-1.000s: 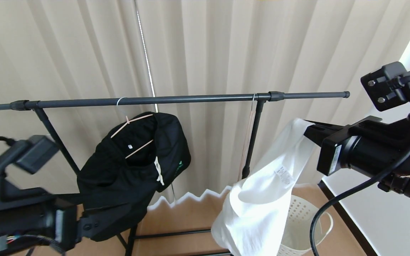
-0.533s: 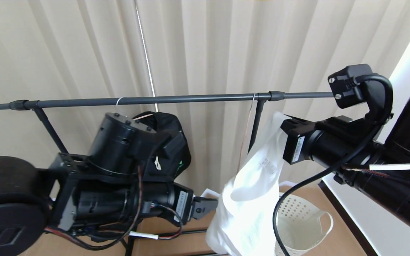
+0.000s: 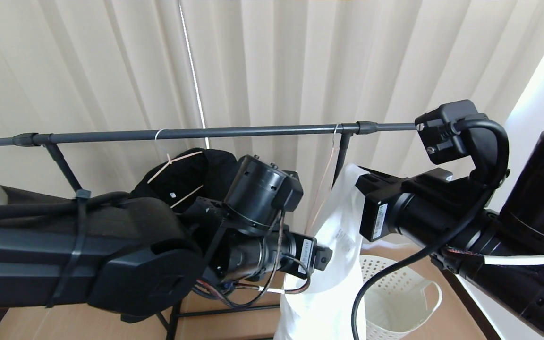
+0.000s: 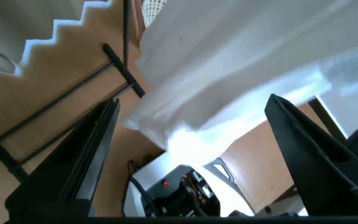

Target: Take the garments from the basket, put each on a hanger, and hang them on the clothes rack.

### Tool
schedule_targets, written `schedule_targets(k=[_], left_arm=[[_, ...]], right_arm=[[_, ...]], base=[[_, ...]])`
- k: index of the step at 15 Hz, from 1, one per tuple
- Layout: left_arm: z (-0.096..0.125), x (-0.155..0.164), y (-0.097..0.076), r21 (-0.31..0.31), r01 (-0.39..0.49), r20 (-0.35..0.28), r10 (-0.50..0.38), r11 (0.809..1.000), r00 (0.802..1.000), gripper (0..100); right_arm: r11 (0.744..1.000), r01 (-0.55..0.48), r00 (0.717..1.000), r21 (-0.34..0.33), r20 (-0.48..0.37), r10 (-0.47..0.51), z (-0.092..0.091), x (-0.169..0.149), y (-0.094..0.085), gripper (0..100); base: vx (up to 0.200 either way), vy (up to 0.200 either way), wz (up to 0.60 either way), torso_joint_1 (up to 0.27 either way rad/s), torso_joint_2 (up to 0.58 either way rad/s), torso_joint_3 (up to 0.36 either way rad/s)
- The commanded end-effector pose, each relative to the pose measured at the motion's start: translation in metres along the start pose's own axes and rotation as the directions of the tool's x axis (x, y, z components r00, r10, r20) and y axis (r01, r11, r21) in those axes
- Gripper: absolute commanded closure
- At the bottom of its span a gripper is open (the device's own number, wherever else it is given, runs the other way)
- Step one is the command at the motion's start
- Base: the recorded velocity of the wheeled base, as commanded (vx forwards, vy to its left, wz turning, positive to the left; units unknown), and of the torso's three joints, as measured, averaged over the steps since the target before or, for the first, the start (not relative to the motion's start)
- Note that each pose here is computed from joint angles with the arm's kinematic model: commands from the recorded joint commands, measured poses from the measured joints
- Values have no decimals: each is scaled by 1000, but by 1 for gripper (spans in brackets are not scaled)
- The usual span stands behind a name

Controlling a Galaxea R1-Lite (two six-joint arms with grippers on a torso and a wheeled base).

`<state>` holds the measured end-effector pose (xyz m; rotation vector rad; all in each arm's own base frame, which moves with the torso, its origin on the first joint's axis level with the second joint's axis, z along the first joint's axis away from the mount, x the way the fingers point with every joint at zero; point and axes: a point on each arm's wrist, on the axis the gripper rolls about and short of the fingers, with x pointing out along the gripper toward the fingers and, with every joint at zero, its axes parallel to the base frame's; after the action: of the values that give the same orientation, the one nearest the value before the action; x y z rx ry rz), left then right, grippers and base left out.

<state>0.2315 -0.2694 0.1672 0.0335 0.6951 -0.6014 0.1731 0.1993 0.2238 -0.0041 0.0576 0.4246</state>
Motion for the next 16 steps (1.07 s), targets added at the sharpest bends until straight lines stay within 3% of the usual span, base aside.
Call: schedule_targets(k=[1, 3, 7, 12, 16], left_arm=[[-3, 20, -2, -6, -40, -14, 40, 999, 999, 0], [-3, 28, 4, -54, -177, 15, 178, 983, 984, 0], [-7, 31, 28, -85, -319, 9, 321, 944, 947, 0], [-25, 32, 45, -74, -390, -48, 387, 918, 921, 0], [-20, 5, 43, -88, -370, -7, 371, 925, 929, 0]], right_arm=[[1000, -14, 1000, 6, 16, 13, 4, -7, 1, 100], [1000, -16, 999, 10, 39, 16, 11, -15, -2, 100], [1000, -15, 999, 7, 51, 14, 14, -19, -4, 100], [1000, -11, 998, 0, 65, 11, 17, -21, -7, 100], [1000, 23, 998, -1, 58, -23, 16, -15, -13, 100]], base=[[0, 0, 0, 0, 0, 0], [0, 0, 0, 0, 0, 0], [0, 0, 0, 0, 0, 0], [0, 0, 0, 0, 0, 0], [0, 0, 0, 0, 0, 0]])
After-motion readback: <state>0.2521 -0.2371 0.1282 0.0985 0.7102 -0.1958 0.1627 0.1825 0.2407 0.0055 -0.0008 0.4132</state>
